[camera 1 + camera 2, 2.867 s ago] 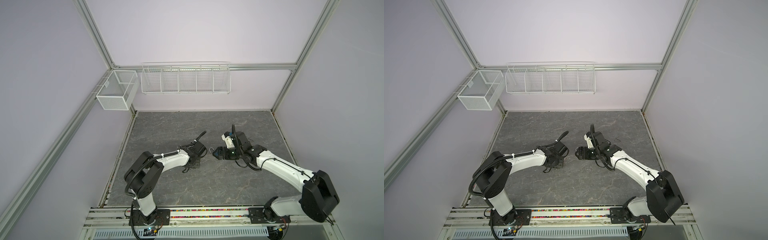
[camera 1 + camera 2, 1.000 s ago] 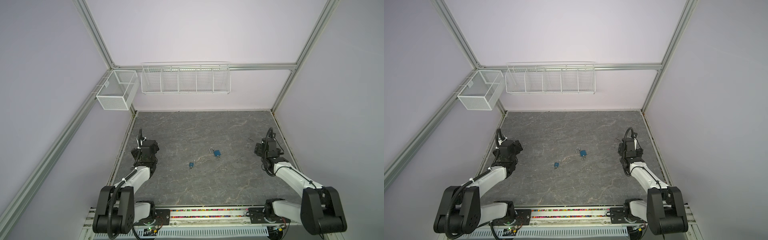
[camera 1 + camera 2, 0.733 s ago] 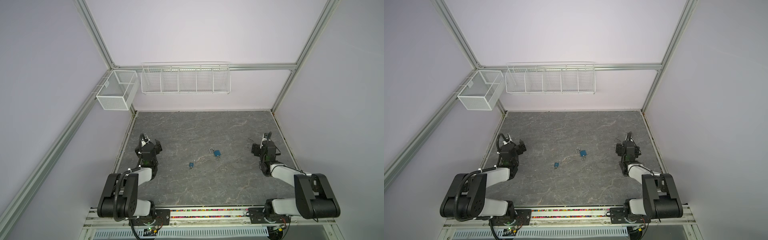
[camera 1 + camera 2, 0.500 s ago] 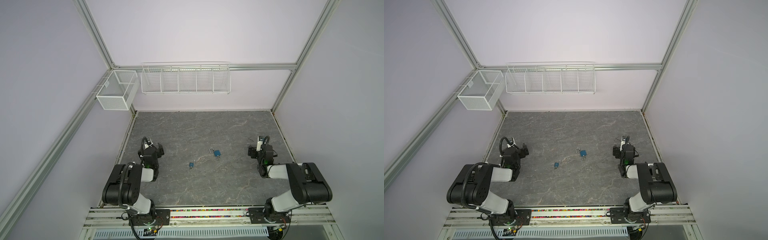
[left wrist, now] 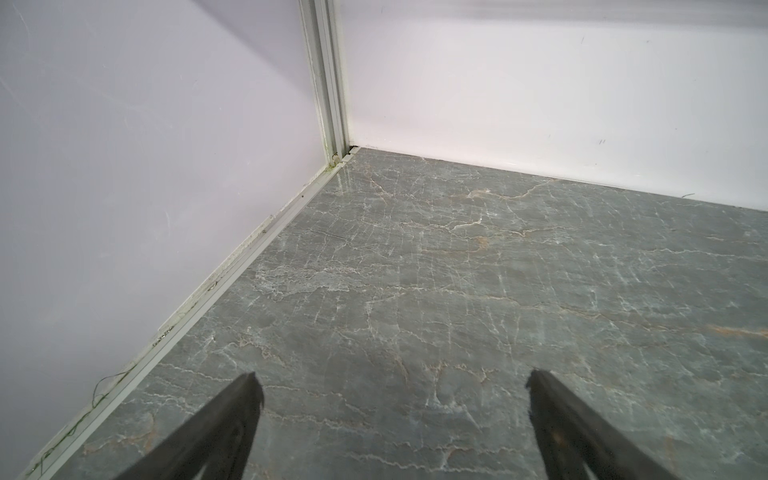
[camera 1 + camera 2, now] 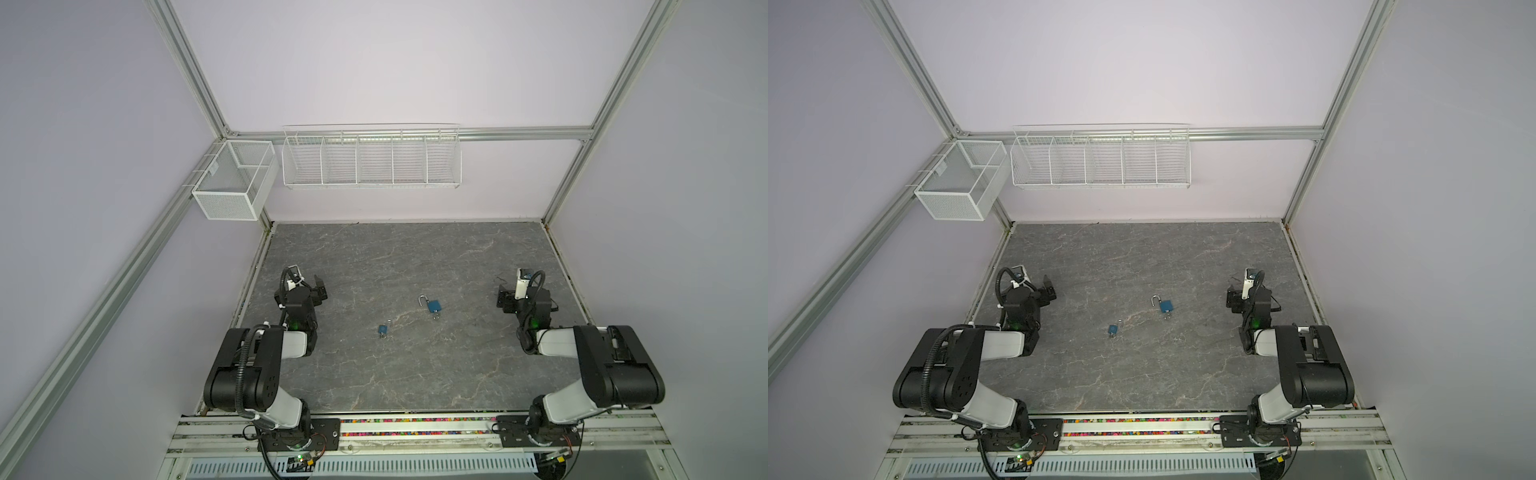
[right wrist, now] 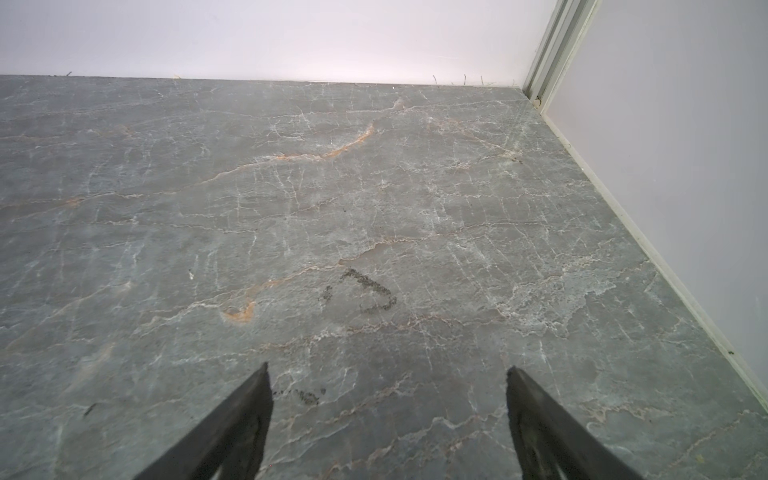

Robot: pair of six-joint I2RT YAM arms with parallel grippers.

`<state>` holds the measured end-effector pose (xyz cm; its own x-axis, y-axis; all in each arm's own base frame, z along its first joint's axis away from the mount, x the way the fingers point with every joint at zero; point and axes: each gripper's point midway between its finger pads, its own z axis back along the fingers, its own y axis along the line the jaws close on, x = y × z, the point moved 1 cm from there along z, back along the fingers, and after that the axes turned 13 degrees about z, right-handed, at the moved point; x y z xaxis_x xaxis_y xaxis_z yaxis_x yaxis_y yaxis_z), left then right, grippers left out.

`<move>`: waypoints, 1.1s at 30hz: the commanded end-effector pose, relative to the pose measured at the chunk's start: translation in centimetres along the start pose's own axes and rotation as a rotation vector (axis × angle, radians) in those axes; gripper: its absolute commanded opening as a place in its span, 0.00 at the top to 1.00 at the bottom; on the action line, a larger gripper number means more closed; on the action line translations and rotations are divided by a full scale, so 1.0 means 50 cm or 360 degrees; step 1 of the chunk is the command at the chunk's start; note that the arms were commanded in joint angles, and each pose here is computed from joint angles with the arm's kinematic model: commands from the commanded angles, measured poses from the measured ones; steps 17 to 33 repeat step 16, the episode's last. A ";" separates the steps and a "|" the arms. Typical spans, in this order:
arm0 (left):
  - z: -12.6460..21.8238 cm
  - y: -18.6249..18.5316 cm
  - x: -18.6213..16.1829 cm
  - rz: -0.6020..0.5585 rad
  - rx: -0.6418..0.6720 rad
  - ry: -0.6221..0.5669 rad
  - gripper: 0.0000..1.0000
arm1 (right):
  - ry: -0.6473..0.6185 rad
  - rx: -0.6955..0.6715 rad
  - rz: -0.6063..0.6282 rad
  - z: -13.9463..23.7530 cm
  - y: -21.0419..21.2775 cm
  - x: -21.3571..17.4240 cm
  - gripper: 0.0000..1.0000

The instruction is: Unlock with the key

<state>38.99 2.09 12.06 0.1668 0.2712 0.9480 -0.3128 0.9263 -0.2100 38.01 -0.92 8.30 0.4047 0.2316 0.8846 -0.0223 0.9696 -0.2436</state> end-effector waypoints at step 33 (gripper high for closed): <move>-0.001 0.008 0.005 -0.0007 0.0018 -0.0031 0.01 | -0.0079 0.0003 0.0033 0.001 -0.002 0.029 0.11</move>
